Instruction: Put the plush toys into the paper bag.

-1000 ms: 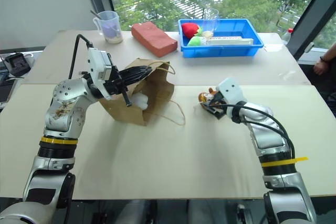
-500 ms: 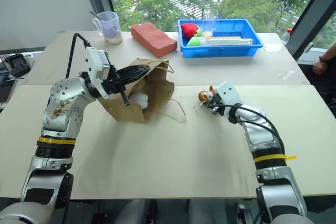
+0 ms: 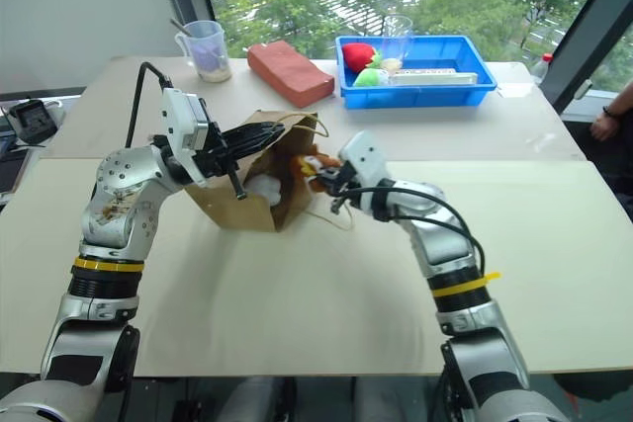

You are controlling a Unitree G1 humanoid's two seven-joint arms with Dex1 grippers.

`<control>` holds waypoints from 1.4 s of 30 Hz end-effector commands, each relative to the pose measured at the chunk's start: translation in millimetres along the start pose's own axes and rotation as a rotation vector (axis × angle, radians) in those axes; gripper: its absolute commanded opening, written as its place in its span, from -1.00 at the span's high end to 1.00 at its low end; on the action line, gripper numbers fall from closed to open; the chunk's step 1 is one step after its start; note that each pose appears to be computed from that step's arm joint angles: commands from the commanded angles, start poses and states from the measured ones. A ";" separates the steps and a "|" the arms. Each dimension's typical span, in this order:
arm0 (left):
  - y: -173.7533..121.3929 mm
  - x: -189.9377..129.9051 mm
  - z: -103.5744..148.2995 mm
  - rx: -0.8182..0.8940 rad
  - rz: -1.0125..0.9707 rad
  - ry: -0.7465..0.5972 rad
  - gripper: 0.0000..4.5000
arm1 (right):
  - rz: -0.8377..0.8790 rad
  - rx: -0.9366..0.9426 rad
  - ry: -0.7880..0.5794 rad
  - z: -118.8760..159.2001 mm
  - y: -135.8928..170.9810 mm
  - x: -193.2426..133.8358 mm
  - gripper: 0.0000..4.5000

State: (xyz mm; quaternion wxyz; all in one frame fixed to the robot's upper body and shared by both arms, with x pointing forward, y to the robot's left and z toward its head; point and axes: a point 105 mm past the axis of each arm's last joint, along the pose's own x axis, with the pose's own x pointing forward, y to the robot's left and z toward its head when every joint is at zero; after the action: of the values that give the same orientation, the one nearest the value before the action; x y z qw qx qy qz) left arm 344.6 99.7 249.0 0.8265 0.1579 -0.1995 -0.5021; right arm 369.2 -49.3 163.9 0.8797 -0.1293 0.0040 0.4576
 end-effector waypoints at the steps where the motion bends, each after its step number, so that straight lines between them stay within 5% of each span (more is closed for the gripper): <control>1: -1.5 7.3 20.3 0.059 -0.021 -0.060 1.00 | 0.004 -0.019 -0.033 16.5 1.6 13.5 0.99; 13: -9.7 11.6 20.9 0.052 -0.052 -0.067 1.00 | -0.103 0.009 -0.102 22.4 -11.1 58.3 0.99; 17: -10.7 11.6 23.5 0.050 -0.063 -0.073 1.00 | -0.110 -0.002 -0.015 -3.6 -11.1 61.8 0.32; 26: -3.4 10.2 18.1 0.067 -0.027 -0.054 1.00 | -0.066 0.006 -0.059 1.9 -14.1 35.4 -1.00; 36: -1.8 10.3 17.0 0.062 -0.022 -0.057 1.00 | 0.072 -0.013 -0.002 -1.5 2.2 -44.4 -1.00; 42: -2.1 12.8 17.3 0.060 -0.031 -0.061 1.00 | 0.108 -0.057 0.105 -22.9 16.3 -50.3 -1.00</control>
State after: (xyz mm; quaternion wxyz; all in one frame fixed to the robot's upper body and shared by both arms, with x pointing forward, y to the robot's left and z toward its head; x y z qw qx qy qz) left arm 343.6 89.3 250.5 0.8172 0.1578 -0.2081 -0.5138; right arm 329.0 -93.0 137.7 0.8501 -0.1577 0.0643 0.4983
